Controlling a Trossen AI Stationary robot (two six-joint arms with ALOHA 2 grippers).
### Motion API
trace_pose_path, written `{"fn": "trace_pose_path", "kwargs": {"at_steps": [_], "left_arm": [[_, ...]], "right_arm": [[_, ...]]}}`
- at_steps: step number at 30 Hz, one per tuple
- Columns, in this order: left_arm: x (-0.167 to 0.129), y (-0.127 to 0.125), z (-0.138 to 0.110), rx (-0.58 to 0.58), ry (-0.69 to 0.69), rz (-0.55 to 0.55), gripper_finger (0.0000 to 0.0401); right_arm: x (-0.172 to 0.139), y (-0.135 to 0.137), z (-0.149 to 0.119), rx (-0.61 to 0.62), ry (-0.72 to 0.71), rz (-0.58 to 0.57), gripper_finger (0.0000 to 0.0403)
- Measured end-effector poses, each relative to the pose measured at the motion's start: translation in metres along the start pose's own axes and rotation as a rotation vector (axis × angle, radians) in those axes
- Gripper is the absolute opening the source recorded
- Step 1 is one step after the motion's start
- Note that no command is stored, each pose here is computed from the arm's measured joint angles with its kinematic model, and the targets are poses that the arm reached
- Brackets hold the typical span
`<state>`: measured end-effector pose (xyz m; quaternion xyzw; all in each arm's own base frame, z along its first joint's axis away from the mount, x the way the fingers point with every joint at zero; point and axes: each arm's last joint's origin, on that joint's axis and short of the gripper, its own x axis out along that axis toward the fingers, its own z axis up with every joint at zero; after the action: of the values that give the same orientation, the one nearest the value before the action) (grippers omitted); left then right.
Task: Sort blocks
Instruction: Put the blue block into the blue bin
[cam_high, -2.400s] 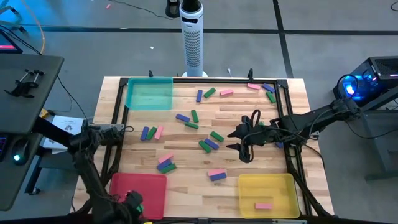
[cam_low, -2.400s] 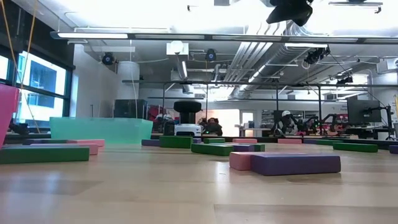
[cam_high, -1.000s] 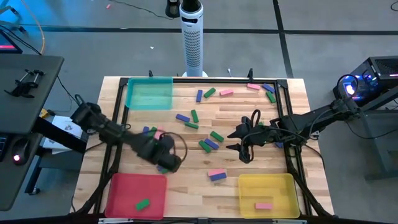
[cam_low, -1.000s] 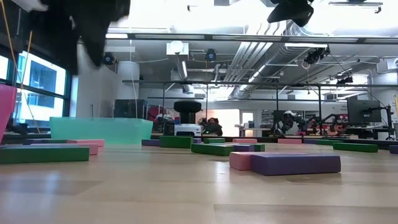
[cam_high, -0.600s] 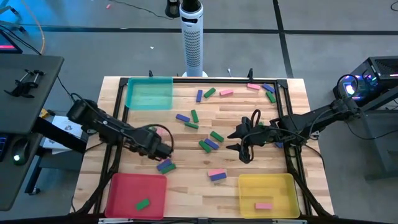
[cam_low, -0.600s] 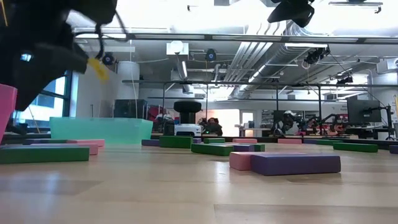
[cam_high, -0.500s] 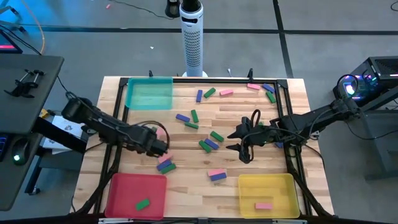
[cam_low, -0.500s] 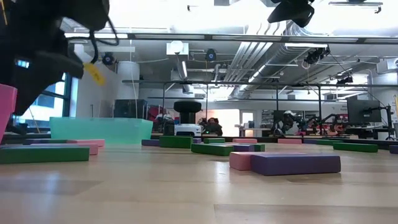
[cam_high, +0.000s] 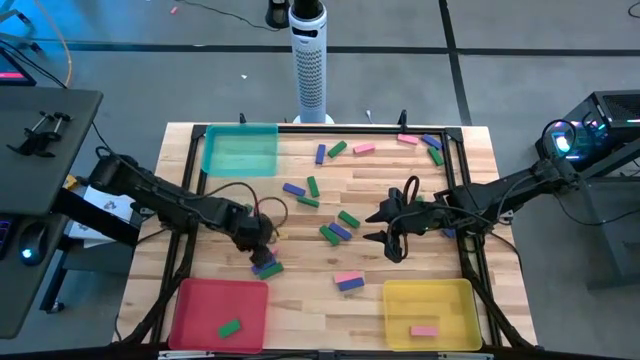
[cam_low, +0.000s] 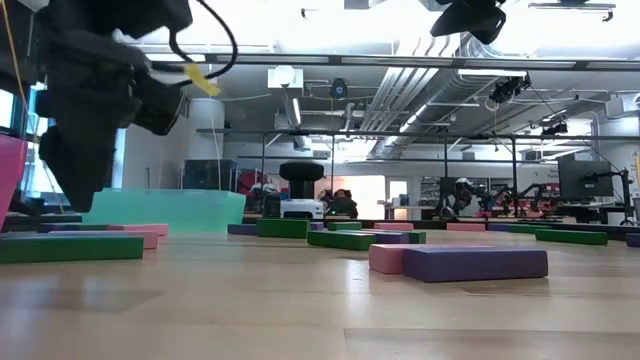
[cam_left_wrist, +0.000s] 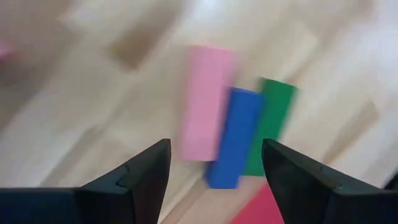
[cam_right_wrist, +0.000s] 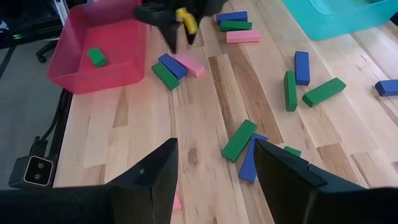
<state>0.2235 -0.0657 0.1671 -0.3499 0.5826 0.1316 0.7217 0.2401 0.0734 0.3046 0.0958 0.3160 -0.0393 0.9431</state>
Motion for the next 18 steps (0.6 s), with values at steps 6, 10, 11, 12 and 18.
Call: {"fn": "trace_pose_path", "kwargs": {"at_steps": [6, 10, 11, 12, 18], "left_arm": [[0.023, -0.019, -0.012, 0.251, -0.002, -0.040, 0.0230], [0.039, -0.024, -0.018, 0.273, 0.003, 0.046, 0.0229], [0.040, -0.027, -0.018, 0.281, -0.011, 0.065, 0.0229], [0.043, -0.028, -0.018, 0.284, -0.015, 0.083, 0.0229], [0.049, -0.038, -0.011, 0.314, -0.053, 0.201, 0.0229]], "right_arm": [[0.000, 0.000, 0.000, 0.000, 0.000, 0.000, 0.0188], [0.000, 0.000, 0.000, 0.001, 0.000, 0.000, 0.0188], [0.000, 0.000, 0.000, 0.006, 0.000, 0.000, 0.0188], [0.000, 0.000, 0.000, 0.014, -0.001, 0.000, 0.0188], [0.000, 0.000, 0.000, 0.027, -0.003, 0.001, 0.0188]]}}
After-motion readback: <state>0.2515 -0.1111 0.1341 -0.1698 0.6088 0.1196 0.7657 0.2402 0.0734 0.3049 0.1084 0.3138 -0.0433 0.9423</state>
